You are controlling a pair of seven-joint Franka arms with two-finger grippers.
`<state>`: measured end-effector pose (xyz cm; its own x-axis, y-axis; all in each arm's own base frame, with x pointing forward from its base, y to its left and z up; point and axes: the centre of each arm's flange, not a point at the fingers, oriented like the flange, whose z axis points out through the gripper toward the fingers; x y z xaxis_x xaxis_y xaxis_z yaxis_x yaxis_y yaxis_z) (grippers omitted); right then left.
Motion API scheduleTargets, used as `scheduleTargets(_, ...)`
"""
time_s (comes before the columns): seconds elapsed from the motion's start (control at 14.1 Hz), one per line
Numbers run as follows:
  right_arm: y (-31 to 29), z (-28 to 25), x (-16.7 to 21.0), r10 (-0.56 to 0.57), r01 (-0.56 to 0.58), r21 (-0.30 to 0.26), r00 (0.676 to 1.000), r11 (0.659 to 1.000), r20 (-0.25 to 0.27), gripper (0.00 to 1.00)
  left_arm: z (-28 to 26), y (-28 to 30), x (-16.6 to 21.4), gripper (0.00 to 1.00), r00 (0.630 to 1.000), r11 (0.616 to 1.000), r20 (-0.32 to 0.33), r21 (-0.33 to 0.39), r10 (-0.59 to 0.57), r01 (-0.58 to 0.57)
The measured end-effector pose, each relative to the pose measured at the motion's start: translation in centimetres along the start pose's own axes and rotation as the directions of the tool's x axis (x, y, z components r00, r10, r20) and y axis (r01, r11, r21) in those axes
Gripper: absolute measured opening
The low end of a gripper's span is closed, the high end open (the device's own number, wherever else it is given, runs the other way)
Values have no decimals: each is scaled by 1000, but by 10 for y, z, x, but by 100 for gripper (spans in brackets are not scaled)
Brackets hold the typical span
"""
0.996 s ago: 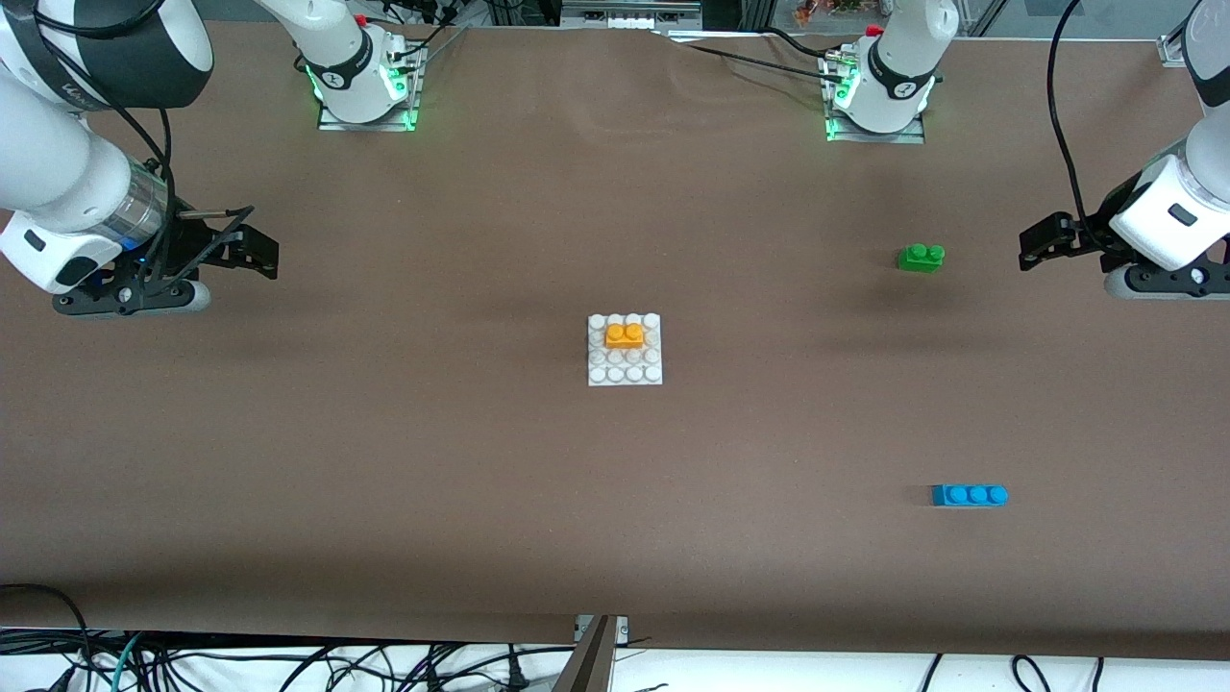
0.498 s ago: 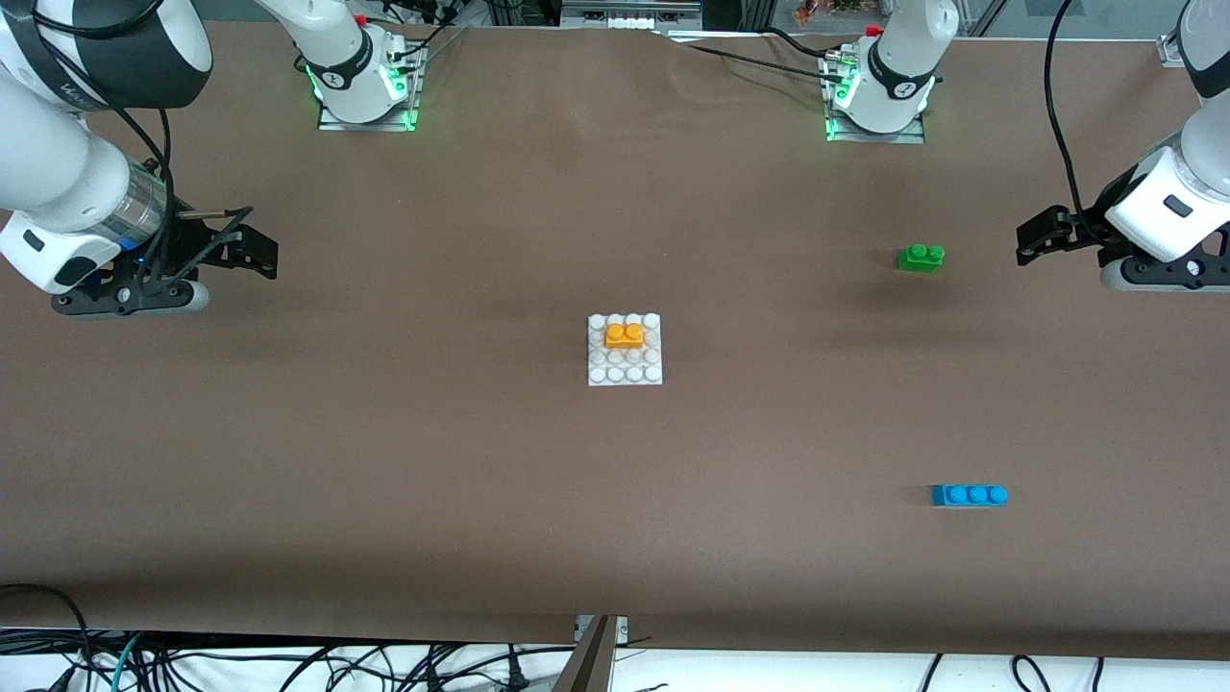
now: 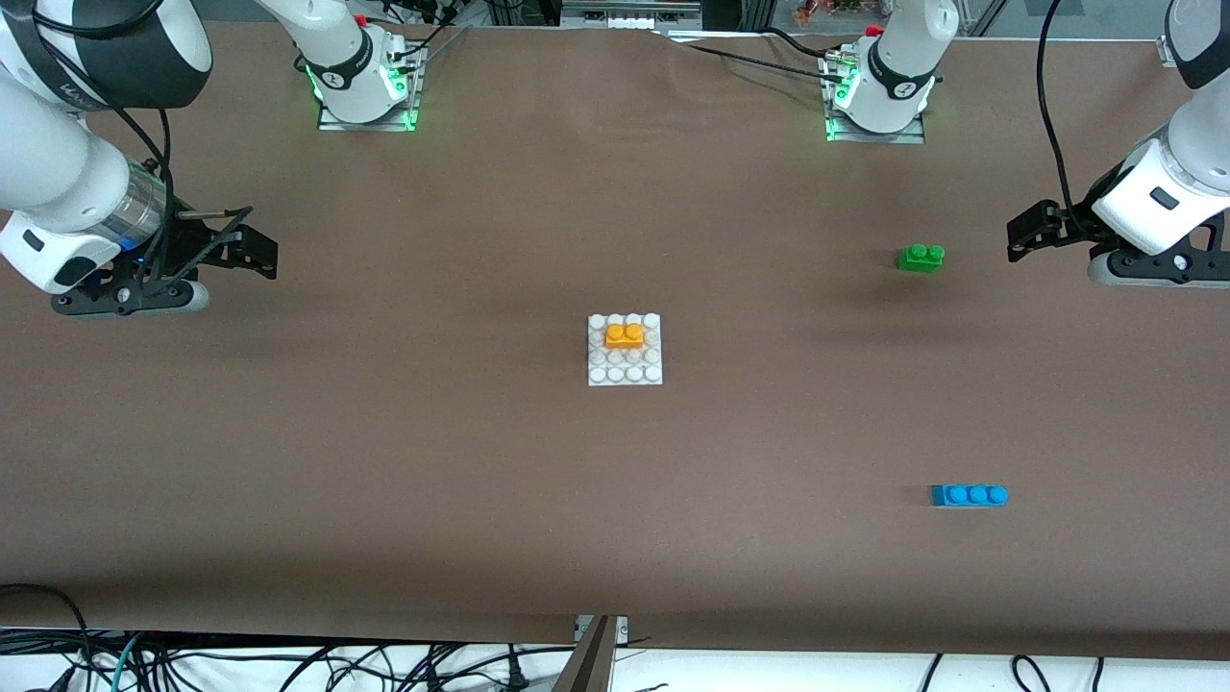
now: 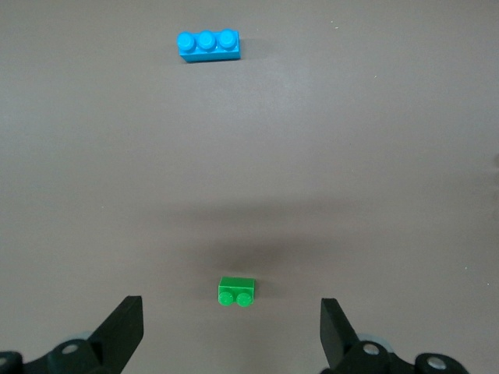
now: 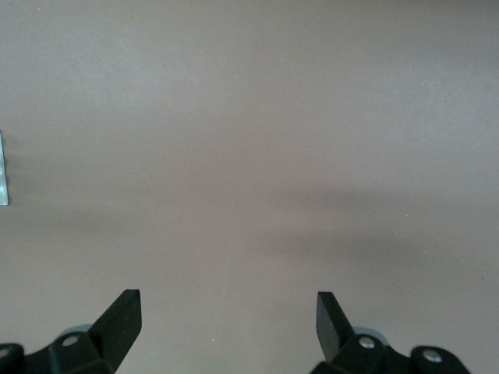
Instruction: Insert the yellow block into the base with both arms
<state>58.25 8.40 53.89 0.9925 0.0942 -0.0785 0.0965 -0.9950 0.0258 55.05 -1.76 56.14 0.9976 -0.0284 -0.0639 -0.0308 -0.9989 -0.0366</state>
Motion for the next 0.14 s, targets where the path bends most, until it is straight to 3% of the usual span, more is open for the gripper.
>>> scheduleTargets(0.14,0,0,0,0,0,0,1000,1000,0,100,0,1,0,100,1000,1000,-1,0,2,-2)
